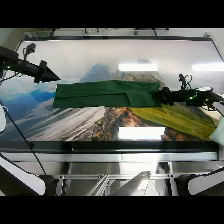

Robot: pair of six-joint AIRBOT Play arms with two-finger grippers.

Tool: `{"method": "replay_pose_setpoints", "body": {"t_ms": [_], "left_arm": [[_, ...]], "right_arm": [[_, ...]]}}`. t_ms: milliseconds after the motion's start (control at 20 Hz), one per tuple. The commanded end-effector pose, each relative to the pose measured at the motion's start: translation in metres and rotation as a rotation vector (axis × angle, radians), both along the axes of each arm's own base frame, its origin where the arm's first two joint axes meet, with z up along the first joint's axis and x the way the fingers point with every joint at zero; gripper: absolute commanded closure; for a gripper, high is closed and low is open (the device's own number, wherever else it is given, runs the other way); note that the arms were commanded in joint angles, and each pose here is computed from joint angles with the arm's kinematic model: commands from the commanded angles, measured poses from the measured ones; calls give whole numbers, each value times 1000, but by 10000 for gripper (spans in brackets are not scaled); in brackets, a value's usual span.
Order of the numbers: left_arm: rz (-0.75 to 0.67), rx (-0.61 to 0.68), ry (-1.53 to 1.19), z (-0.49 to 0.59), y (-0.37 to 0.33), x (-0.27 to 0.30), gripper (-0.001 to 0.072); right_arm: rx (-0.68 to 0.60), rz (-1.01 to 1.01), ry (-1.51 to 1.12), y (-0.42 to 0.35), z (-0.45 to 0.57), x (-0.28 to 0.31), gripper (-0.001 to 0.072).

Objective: Fold the shirts.

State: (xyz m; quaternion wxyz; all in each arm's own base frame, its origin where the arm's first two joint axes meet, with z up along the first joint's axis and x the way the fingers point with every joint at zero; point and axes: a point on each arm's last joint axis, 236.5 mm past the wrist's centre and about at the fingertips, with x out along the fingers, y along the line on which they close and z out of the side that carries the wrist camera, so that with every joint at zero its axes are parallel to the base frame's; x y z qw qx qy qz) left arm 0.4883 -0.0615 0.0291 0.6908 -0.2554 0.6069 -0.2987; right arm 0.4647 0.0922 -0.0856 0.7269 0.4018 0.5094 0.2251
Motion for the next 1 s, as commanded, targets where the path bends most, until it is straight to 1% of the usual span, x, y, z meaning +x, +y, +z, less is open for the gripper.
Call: {"method": "replay_pose_setpoints", "body": {"t_ms": [0,150,350,450,550,700,800,950], "left_arm": [[-87,10,-11,-13,-59,1,691],[-174,16,-7,-45,-129,-2,692],[-194,94,-71,-106,-219,4,692],[-220,115,-86,-130,-251,-3,693],[-255,147,-77,-151,-267,-15,695],[-286,265,-68,-169,-260,-24,696],[-285,251,-53,-167,-263,-27,695],[-287,148,-31,-151,-295,-40,693]], "right_arm": [[34,-8,3,16,10,10,689],[76,45,20,22,18,-2,688],[37,141,96,16,15,-33,689],[49,155,89,15,24,-36,689],[53,158,73,12,34,-37,689],[59,135,41,-7,53,-37,690],[58,91,12,-32,67,-35,690],[68,34,-14,-68,85,-40,690]]}}
